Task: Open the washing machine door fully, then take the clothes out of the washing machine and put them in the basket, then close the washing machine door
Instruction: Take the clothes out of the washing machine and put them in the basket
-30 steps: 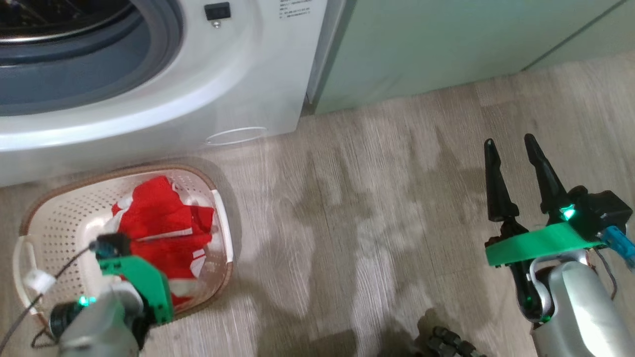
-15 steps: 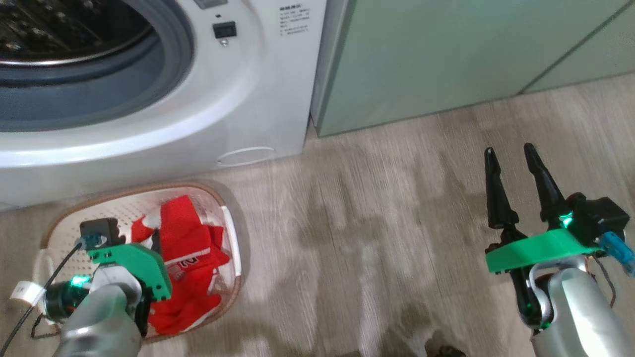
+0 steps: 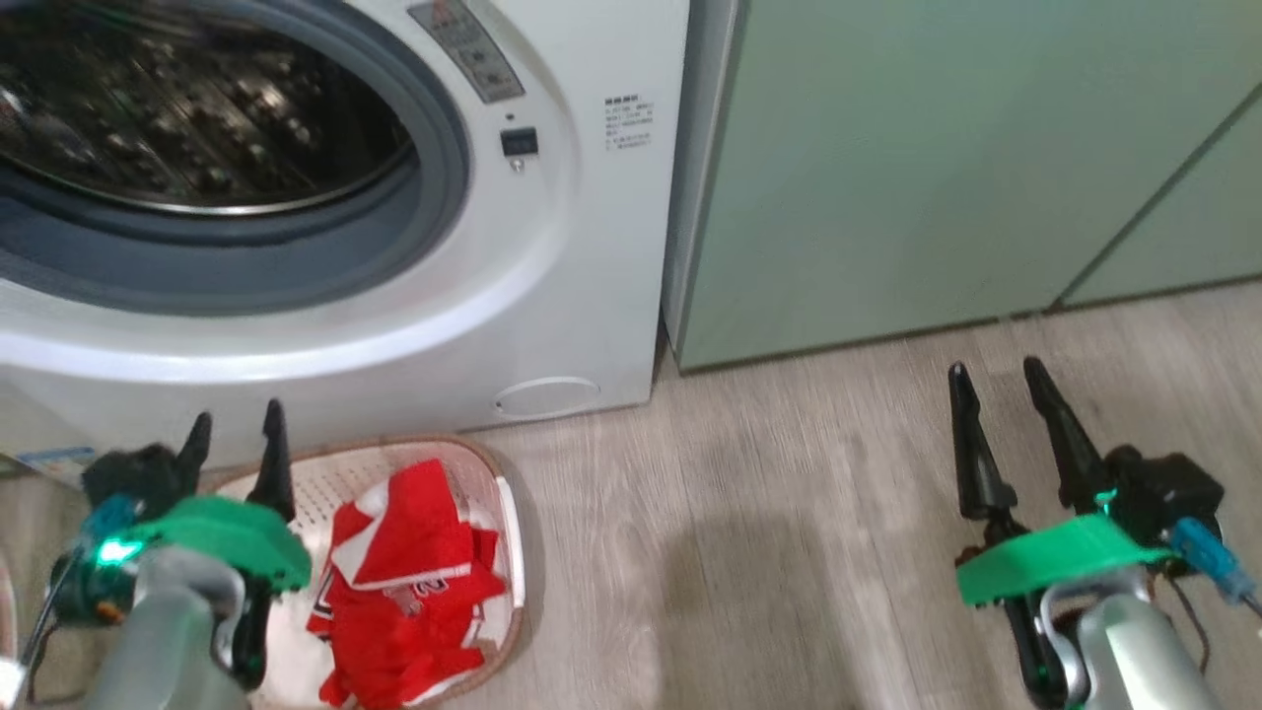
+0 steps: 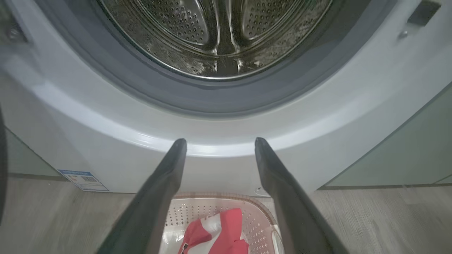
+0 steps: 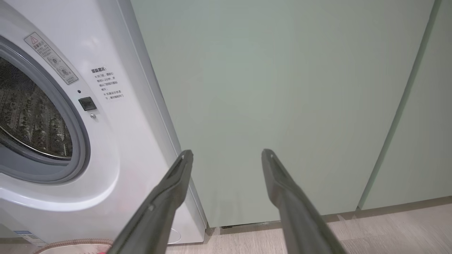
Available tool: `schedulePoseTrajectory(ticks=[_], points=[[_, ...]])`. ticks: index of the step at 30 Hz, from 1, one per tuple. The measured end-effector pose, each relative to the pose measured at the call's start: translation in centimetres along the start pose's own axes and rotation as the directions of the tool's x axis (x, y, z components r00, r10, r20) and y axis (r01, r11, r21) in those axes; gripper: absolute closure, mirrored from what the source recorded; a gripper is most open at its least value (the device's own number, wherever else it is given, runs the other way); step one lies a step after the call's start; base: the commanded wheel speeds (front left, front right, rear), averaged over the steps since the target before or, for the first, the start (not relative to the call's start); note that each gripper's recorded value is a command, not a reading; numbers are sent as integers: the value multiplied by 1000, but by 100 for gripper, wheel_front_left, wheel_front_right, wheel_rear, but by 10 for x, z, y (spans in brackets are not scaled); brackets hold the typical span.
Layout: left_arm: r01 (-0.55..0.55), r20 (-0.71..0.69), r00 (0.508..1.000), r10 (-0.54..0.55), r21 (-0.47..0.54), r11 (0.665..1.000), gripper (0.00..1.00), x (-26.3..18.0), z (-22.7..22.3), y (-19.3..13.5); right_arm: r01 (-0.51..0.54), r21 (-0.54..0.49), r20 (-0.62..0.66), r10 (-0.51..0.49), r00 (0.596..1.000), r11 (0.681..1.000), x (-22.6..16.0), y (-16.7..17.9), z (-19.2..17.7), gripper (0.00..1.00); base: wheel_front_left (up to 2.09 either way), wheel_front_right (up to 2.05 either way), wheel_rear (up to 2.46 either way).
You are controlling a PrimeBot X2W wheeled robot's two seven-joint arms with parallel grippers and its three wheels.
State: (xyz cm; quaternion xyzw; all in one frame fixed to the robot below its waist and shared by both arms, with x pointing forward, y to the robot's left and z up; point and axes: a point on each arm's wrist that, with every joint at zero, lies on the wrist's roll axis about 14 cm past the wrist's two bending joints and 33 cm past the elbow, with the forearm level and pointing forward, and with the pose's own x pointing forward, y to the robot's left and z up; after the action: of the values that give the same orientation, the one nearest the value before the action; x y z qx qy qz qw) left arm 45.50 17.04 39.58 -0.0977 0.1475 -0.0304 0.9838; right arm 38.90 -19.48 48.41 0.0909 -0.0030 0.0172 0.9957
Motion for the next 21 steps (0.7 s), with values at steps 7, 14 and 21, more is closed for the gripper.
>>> schedulePoseTrajectory(ticks=[7,14,21], points=[[-33,181,983,35,-18,999,0,-41,49,19,-7,12,31,6,1000,1000,-23,6,10,0,0,0,0],[-43,228,973,46,-19,999,0,-69,57,27,-8,16,57,7,998,1000,-36,8,17,0,0,0,0],[-32,231,972,35,-16,999,0,-83,52,23,-8,20,65,7,998,1000,-42,9,19,0,0,0,0]])
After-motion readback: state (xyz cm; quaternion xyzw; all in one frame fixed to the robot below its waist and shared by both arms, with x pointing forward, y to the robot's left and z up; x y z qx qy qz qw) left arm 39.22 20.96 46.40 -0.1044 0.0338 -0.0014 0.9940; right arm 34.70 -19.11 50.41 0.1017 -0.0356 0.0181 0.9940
